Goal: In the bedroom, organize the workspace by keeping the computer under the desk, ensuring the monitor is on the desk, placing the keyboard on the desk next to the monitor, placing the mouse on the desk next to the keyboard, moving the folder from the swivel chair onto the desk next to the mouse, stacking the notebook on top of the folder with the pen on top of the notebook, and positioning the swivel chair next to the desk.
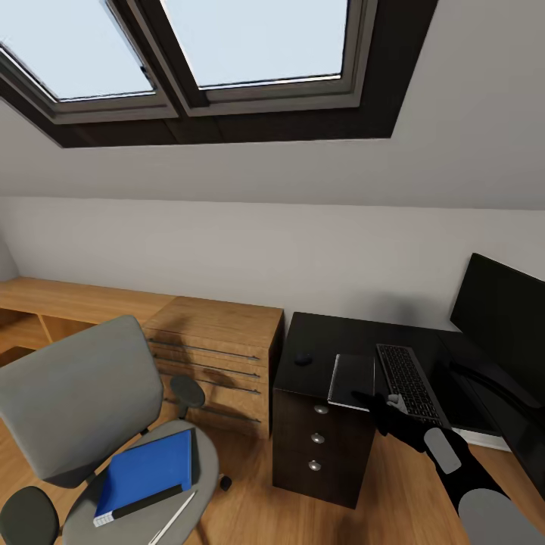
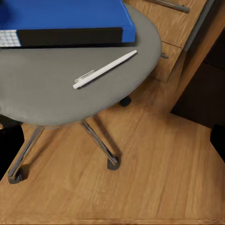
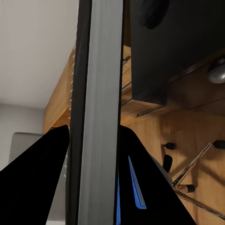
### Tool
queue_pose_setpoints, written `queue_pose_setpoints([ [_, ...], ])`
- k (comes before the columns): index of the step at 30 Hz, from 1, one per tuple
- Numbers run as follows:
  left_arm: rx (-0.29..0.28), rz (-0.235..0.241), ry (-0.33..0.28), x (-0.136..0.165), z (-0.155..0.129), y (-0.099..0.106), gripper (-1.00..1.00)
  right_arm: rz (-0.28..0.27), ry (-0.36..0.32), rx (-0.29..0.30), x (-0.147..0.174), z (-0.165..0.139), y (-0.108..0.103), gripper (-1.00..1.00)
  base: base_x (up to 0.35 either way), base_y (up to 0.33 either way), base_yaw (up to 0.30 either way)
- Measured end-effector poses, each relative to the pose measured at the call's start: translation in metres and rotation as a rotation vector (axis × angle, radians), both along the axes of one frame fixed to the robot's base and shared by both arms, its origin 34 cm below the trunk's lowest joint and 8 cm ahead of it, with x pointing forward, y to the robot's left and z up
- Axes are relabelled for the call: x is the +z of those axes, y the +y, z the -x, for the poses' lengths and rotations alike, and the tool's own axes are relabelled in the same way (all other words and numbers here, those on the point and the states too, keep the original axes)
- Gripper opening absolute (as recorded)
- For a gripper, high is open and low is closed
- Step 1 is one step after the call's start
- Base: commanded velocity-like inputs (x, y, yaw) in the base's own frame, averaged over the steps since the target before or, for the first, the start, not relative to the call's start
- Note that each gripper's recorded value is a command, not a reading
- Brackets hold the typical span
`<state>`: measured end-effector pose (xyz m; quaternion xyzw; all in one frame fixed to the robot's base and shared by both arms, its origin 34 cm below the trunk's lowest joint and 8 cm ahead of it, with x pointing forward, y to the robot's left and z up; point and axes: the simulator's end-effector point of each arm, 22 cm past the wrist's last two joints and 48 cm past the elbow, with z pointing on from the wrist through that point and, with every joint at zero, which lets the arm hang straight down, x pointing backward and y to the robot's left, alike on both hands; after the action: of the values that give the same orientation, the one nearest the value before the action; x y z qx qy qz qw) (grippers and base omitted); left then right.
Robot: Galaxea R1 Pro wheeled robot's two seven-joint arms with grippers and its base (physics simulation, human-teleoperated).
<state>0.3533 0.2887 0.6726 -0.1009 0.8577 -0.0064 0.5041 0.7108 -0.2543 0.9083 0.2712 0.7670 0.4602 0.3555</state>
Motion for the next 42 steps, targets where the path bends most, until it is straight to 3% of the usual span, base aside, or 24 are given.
queue_pose_setpoints([
  [7, 0.000, -0.006, 0.023, -0.004, 0.022, 0.001, 1.00, 0.002, -0.001, -0.001, 0.000, 0.000, 0.000, -1.00, 0.000, 0.000, 0.000],
  [42, 0.008, -0.018, 0.006, -0.001, 0.024, 0.003, 1.00, 0.002, -0.001, -0.001, 0.000, 0.000, 0.000, -1.00, 0.046, 0.000, 0.000],
])
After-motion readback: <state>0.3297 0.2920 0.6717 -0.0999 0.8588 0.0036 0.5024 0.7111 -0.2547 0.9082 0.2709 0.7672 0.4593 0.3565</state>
